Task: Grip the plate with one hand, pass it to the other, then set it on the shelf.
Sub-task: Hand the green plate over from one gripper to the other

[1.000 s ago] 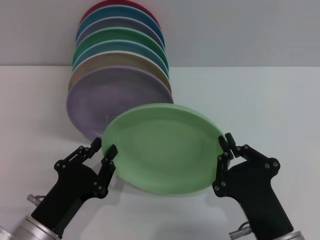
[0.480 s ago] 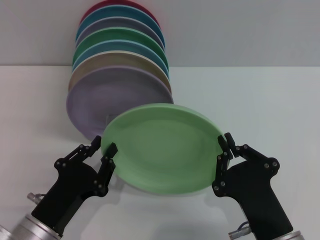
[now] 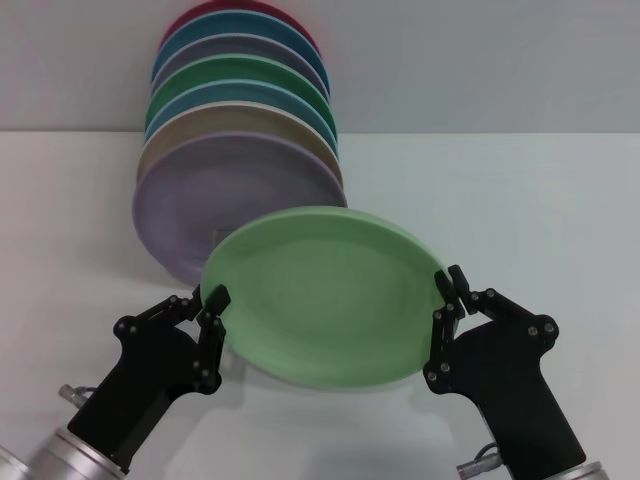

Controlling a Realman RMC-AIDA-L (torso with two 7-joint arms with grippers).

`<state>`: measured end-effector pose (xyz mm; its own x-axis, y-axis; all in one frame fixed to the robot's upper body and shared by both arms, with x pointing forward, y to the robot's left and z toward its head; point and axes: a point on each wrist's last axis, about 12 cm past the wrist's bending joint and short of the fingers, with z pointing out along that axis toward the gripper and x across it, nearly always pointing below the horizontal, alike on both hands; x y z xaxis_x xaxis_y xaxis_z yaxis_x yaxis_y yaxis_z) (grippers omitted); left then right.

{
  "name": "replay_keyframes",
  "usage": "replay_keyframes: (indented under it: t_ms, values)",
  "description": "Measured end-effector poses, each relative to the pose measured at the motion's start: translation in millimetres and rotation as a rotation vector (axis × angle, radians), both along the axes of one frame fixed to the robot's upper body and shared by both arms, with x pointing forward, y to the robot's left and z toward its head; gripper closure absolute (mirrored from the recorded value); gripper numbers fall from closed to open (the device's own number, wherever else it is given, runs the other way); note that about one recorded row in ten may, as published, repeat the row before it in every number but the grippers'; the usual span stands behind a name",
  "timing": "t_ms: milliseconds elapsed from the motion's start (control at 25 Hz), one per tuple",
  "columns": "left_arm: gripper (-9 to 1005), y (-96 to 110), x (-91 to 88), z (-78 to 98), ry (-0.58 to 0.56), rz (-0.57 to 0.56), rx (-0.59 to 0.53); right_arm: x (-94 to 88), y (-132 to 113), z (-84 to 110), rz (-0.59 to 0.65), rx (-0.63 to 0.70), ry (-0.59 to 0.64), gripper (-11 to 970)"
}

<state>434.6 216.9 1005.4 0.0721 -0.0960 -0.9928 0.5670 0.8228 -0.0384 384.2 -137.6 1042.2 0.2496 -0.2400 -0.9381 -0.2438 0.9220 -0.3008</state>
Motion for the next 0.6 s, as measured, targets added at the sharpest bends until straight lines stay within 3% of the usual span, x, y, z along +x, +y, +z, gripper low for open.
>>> replay_keyframes:
  t_ms: [600]
  values:
    - [943,-1.0,0.2,0.6,-0.007,-0.006,0.005,0.8,-0.6,0.1,0.004,0.001,-0.001,941]
